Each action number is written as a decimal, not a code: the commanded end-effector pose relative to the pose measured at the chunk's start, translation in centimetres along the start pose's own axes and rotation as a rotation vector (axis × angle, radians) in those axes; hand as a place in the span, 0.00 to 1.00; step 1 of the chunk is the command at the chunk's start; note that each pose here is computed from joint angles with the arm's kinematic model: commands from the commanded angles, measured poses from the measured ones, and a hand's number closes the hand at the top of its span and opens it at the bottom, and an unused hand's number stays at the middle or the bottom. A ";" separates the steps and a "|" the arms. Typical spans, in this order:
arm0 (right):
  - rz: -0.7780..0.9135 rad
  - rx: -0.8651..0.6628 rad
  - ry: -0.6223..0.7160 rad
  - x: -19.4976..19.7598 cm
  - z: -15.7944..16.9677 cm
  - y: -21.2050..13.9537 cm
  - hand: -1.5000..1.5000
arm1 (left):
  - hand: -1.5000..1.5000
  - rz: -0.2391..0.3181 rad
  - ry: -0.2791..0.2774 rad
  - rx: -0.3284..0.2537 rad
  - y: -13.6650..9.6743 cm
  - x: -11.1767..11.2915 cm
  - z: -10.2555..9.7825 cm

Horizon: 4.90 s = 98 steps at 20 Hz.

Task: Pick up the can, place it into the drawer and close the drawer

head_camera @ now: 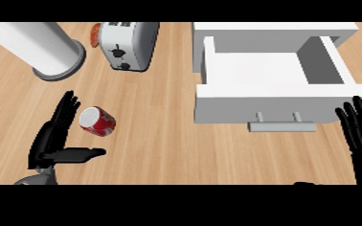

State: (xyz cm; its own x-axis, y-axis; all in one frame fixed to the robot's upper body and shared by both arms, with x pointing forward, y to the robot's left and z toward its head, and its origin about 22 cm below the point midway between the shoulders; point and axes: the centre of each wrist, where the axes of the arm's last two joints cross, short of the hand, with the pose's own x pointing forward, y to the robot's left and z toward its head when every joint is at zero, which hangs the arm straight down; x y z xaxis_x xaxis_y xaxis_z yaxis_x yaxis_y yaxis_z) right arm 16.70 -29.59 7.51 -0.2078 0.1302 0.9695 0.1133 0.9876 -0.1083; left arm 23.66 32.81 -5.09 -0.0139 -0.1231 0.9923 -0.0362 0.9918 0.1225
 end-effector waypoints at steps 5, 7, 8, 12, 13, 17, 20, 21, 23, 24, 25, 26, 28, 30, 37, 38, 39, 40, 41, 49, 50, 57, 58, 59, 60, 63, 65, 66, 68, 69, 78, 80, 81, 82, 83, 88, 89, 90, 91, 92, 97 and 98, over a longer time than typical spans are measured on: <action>0.013 -0.004 0.004 0.2 0.4 -1.1 0.00 | 0.00 0.006 0.036 -0.002 1.4 -1.8 -1.3; -0.014 0.006 -0.004 1.2 0.7 -0.4 0.00 | 0.00 0.017 0.051 -0.003 1.5 -2.7 -1.6; 0.007 -0.005 -0.016 -1.2 0.5 0.2 0.00 | 0.00 0.005 0.045 0.014 2.7 -4.6 1.7; 0.018 -0.024 -0.009 0.4 -0.8 -0.4 0.00 | 0.00 0.018 0.061 0.012 0.2 -6.0 0.7; 0.003 -0.006 -0.011 0.0 0.4 0.4 0.00 | 0.00 0.038 0.059 0.030 2.9 -3.1 -1.6; 0.001 -0.006 -0.020 1.4 2.0 0.8 0.00 | 0.00 0.016 0.069 0.007 1.3 -5.5 -1.4; -0.018 -0.003 -0.020 0.6 -0.3 1.3 0.00 | 0.00 0.026 0.048 0.026 1.2 -6.4 -0.8; -0.015 0.006 -0.012 0.2 0.8 -0.3 0.00 | 0.00 0.039 0.071 0.011 0.9 -6.2 -1.7; -0.014 -0.006 -0.030 1.3 0.6 0.0 0.00 | 0.00 0.030 0.069 0.008 -0.4 -5.6 -1.6; 0.002 -0.003 0.001 -0.5 1.3 -0.9 0.00 | 0.00 0.045 0.059 0.014 3.3 -5.2 -2.0; -0.020 -0.004 -0.034 1.5 0.0 -1.2 0.00 | 0.00 0.018 0.061 0.026 0.6 -4.6 -2.5; 0.004 -0.009 -0.014 -1.2 -0.1 0.3 0.00 | 0.00 0.018 0.063 0.006 1.8 -6.8 -0.5; -0.004 -0.018 -0.014 2.0 0.3 -0.3 0.00 | 0.00 0.032 0.069 0.020 1.2 -6.4 -2.4; 0.001 -0.008 -0.028 0.8 -0.8 -1.3 0.00 | 0.00 0.039 0.065 0.025 1.1 -4.9 -4.6; -0.019 0.001 -0.025 0.3 0.5 -0.5 0.00 | 0.00 0.063 0.065 -0.006 -2.0 -7.0 -3.3; -0.008 -0.019 -0.032 -0.1 1.4 0.0 0.00 | 0.00 0.024 0.061 0.001 -1.4 -5.4 -4.4; -0.012 -0.005 -0.019 2.2 0.5 0.6 0.00 | 0.00 0.049 0.071 -0.005 -2.8 -5.4 -3.8; -0.015 -0.003 -0.019 1.2 0.9 -1.5 0.00 | 0.00 0.049 0.050 -0.010 0.4 -3.8 -5.9; -0.003 0.028 -0.011 2.0 0.2 -0.9 0.00 | 0.00 0.048 0.063 -0.019 -3.6 -6.2 -5.0; -0.033 -0.003 -0.040 2.2 0.8 -0.8 0.00 | 1.00 0.068 0.017 -0.063 -2.7 -4.5 -6.5; -0.024 -0.004 -0.019 1.3 -0.1 -0.6 0.00 | 1.00 0.056 0.014 -0.069 -2.8 -5.9 -4.9; -0.022 -0.007 -0.024 1.9 1.3 -0.2 0.00 | 1.00 0.165 0.021 -0.121 -6.0 -2.9 -6.8; -0.027 -0.023 -0.021 1.4 1.1 -1.2 0.00 | 1.00 0.179 0.007 -0.122 -4.1 -5.0 -5.0; -0.027 -0.017 -0.025 1.5 2.8 -0.7 0.00 | 1.00 0.161 0.006 -0.118 -4.6 -3.5 -7.4; -0.034 -0.015 -0.048 1.3 1.1 0.0 0.00 | 1.00 0.170 -0.006 -0.078 -4.3 -3.3 -6.1; -0.029 -0.023 -0.015 2.8 1.5 0.0 0.00 | 1.00 0.173 -0.011 0.043 -4.6 -1.9 -6.3; -0.024 -0.021 -0.047 2.6 1.4 0.3 0.00 | 1.00 0.161 -0.008 0.158 -3.3 -3.2 -5.5; -0.027 -0.012 -0.023 1.7 2.2 -1.7 0.00 | 1.00 0.154 -0.012 0.142 -5.7 -2.8 -5.4; -0.038 -0.028 -0.028 1.8 2.4 -0.9 0.00 | 1.00 0.155 -0.036 0.142 -3.0 -2.0 -4.4; -0.041 -0.026 -0.041 1.5 2.5 0.6 0.00 | 1.00 0.206 -0.049 0.112 -5.8 -1.3 -6.0; -0.028 -0.032 -0.037 2.5 2.2 -1.4 0.00 | 1.00 0.133 -0.105 -0.004 -8.2 6.5 -7.9; -0.025 -0.026 -0.040 2.1 2.4 -0.2 0.00 | 1.00 0.143 -0.145 -0.016 -10.0 7.6 -6.5; -0.037 -0.030 -0.038 3.4 3.2 -1.4 0.00 | 1.00 0.121 -0.157 -0.017 -9.3 9.2 -7.4; -0.031 -0.034 -0.050 3.1 2.4 -0.6 0.00 | 1.00 0.140 -0.180 -0.043 -11.1 11.8 -8.3; -0.022 -0.030 -0.049 3.0 2.3 -0.5 0.00 | 1.00 0.114 -0.171 -0.041 -11.5 10.3 -8.8; -0.035 -0.040 -0.042 2.9 1.4 -0.4 0.00 | 1.00 0.126 -0.191 -0.089 -16.1 15.5 -8.7; -0.035 -0.032 -0.050 4.3 1.3 -0.3 0.00 | 1.00 0.117 -0.180 -0.090 -16.4 17.4 -9.9; -0.046 -0.042 -0.040 1.4 3.3 -1.3 0.00 | 1.00 0.115 -0.182 -0.114 -16.6 16.9 -11.0; -0.047 -0.042 -0.045 2.6 2.3 -1.9 0.00 | 1.00 0.114 -0.183 -0.119 -17.7 19.9 -10.5; -0.029 -0.036 -0.043 2.1 1.2 -1.7 0.00 | 1.00 0.102 -0.200 -0.122 -18.3 20.3 -11.7; -0.028 -0.052 -0.054 3.4 3.4 -1.0 0.00 | 1.00 0.065 -0.218 -0.144 -21.1 24.2 -12.2; -0.021 -0.042 -0.047 2.6 1.5 -1.6 0.00 | 1.00 0.069 -0.230 -0.151 -22.6 23.5 -11.0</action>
State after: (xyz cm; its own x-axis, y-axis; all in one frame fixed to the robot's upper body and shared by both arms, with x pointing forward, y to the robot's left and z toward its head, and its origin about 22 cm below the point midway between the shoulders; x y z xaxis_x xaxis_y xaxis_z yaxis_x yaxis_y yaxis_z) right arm 14.06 -30.32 9.88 -0.2547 0.1074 0.9610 0.1518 0.9859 -0.0700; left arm 35.36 10.88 14.13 -0.2146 -0.0307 0.9762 0.1030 0.9932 0.0539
